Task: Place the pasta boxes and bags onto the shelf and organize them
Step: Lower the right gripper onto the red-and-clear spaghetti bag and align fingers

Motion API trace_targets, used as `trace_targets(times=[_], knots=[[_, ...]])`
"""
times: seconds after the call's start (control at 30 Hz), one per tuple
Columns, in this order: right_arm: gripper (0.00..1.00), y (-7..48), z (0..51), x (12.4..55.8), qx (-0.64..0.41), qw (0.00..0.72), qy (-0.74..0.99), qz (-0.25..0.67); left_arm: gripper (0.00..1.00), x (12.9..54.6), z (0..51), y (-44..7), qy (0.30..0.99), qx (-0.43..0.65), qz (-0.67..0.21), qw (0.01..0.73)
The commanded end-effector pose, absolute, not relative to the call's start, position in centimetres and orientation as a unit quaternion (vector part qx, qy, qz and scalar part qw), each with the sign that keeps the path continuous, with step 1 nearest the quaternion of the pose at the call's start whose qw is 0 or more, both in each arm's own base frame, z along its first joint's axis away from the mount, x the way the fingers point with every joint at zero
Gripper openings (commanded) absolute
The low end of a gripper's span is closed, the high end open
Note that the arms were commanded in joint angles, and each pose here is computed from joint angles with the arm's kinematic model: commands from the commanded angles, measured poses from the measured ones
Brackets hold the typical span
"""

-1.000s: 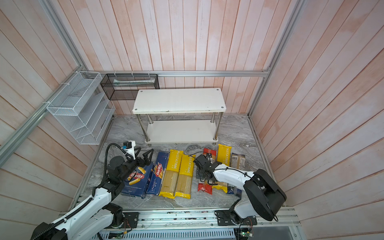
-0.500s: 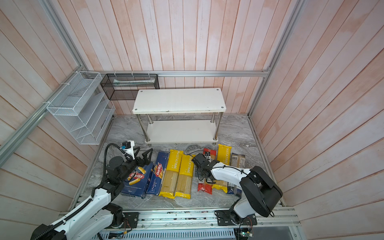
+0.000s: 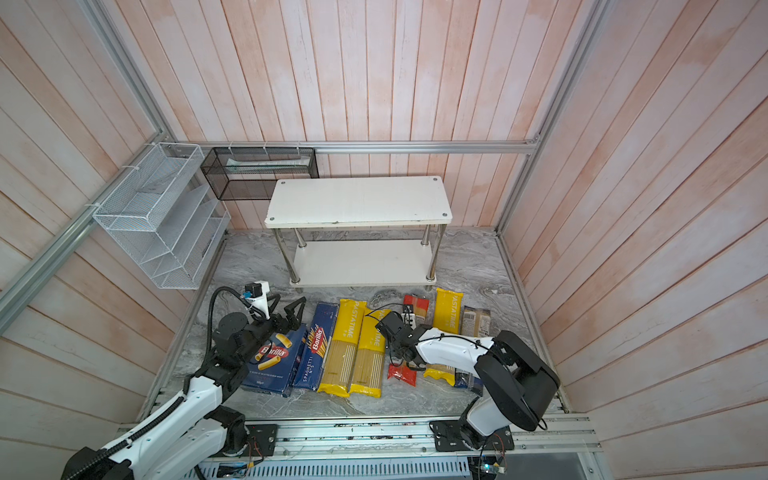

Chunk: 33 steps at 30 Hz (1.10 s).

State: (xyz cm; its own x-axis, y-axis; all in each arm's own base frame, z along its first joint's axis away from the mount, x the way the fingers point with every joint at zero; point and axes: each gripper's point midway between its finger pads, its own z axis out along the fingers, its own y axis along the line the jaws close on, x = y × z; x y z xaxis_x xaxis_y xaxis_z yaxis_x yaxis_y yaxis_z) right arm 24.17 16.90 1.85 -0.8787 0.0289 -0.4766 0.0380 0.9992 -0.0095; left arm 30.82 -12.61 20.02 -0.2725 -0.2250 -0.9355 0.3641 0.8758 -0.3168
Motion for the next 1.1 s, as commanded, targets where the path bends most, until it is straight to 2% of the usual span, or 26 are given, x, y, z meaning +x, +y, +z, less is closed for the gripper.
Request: trace_targets(times=[0.0, 0.37, 0.63, 0.87, 1.07], knots=[[0.89, 14.6, -1.1, 20.1, -0.004, 0.168, 0.985, -0.044, 1.00, 30.8, 19.1, -12.4, 0.765, 0.042, -0.237, 0.597], [0.89, 13.5, -0.7, 18.6, 0.001, 0.164, 0.986, -0.038, 1.00, 30.7, 19.3, -12.8, 0.762, 0.047, -0.248, 0.597], [0.90, 15.3, 0.2, 19.7, 0.025, 0.197, 0.980, 0.024, 1.00, 30.6, 19.4, -12.6, 0.760, 0.045, -0.247, 0.599], [0.91, 15.0, 0.2, 20.9, 0.045, 0.198, 0.979, 0.026, 1.00, 30.6, 19.5, -12.7, 0.761, 0.048, -0.248, 0.598], [0.91, 14.4, 0.4, 21.2, 0.036, 0.188, 0.981, -0.010, 1.00, 30.4, 19.8, -12.5, 0.757, 0.046, -0.246, 0.603]])
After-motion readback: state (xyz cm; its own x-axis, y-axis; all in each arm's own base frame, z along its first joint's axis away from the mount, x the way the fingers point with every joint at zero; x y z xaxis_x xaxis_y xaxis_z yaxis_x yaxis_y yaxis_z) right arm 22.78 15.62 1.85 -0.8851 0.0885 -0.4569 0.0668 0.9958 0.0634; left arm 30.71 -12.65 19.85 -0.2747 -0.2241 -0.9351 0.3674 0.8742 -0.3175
